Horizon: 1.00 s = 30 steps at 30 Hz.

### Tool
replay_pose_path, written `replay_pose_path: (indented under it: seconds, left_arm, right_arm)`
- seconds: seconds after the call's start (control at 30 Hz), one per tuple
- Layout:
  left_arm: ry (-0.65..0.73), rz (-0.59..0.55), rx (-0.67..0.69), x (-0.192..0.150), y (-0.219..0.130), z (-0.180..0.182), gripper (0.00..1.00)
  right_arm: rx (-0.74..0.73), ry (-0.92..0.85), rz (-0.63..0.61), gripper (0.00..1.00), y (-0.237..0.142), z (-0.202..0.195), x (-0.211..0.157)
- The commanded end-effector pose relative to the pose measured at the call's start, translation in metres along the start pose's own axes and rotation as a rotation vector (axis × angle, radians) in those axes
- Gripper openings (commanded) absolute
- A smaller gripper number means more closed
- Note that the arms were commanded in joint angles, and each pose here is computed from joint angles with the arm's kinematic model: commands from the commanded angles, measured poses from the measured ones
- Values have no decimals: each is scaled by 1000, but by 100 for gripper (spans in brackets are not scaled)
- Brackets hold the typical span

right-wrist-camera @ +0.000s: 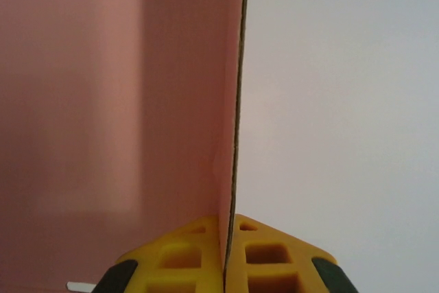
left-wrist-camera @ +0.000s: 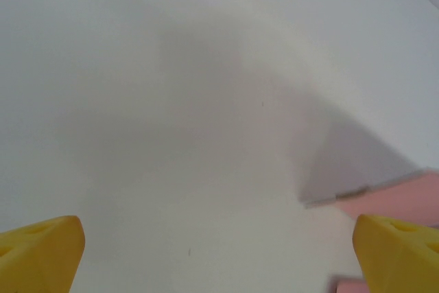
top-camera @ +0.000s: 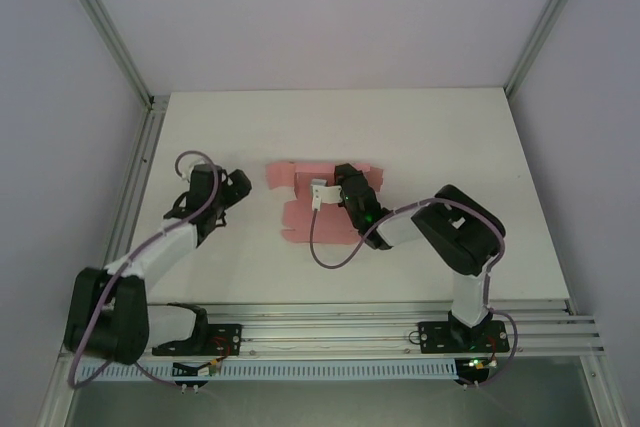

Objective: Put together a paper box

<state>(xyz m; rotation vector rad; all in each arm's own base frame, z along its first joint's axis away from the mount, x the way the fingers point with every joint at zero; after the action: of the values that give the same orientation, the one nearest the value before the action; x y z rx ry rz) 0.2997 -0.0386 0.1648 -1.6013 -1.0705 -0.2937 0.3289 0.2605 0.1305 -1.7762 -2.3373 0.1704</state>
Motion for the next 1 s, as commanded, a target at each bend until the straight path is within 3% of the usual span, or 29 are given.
replay_pose_path:
  seconds: [0.0, 0.2, 0.43, 0.97]
  left_arm:
    - [0, -49, 21, 28, 18, -9, 100]
    - [-2, -10, 79, 46, 69, -16, 100]
    - [51, 119, -84, 47, 115, -45, 100]
    - [142, 246, -383, 4, 107, -62, 100]
  right_arm:
    - [-47, 2, 0, 0, -2, 1, 2]
    - [-20, 26, -7, 0, -3, 4, 3]
    - [11, 52, -13, 0, -6, 4, 3]
    - [40, 62, 6, 0, -6, 5, 1]
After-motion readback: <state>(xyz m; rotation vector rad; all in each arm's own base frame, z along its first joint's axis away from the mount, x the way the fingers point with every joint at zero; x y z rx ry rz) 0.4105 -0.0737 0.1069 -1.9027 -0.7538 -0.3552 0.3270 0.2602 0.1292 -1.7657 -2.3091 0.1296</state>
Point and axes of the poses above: each hand's point on the last joint's axis, 136 mm out from that joint toward the fingers, its own y axis out along the fingers, its own z axis along the line the jaws close on, x = y × z, the point moved 8 cm from there along -y, back along the fingers, and after that the axes turned 5 degrees about y, right-handed, at the moved point
